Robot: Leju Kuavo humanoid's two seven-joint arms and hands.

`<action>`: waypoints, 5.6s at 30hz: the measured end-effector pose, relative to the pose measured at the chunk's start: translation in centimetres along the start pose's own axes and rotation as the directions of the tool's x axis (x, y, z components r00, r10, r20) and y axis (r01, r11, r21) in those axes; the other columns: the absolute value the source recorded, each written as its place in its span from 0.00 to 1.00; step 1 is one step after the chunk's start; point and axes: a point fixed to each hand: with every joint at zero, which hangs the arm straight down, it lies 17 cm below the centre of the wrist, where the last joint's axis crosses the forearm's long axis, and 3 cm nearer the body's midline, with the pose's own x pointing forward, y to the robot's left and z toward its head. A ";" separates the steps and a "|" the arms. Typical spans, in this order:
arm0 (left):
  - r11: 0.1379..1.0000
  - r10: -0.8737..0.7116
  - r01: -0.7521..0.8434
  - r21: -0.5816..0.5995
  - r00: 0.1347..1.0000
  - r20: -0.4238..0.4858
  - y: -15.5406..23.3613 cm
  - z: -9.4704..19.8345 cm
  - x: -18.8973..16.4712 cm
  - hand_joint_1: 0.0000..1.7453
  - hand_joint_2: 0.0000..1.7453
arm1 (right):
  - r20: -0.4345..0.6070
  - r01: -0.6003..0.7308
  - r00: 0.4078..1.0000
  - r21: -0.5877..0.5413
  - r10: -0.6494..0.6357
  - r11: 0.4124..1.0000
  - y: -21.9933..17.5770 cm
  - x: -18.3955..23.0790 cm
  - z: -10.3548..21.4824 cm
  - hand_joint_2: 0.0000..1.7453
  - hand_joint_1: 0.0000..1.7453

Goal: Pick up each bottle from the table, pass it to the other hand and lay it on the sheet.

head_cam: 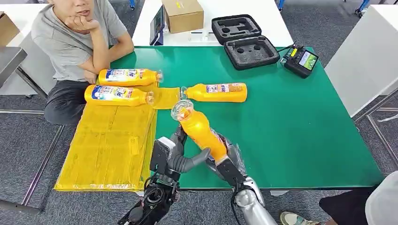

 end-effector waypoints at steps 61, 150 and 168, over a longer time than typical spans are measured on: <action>1.000 0.003 -0.002 0.021 0.999 -0.032 -1.0 -0.2 -1.9 1.00 1.00 | 0.005 0.089 0.996 0.175 -0.091 0.980 7.3 2.3 0.0 1.00 0.59; 0.461 -0.846 0.885 -0.056 0.458 0.274 12.5 -7.5 3.3 1.00 1.00 | 0.021 0.255 0.965 0.140 -0.260 0.957 6.8 4.8 2.4 1.00 0.00; -0.120 -0.947 0.945 -0.304 -0.018 0.320 23.6 -10.3 1.0 1.00 1.00 | 0.003 0.289 0.956 0.155 -0.293 0.945 7.1 4.5 2.7 1.00 0.00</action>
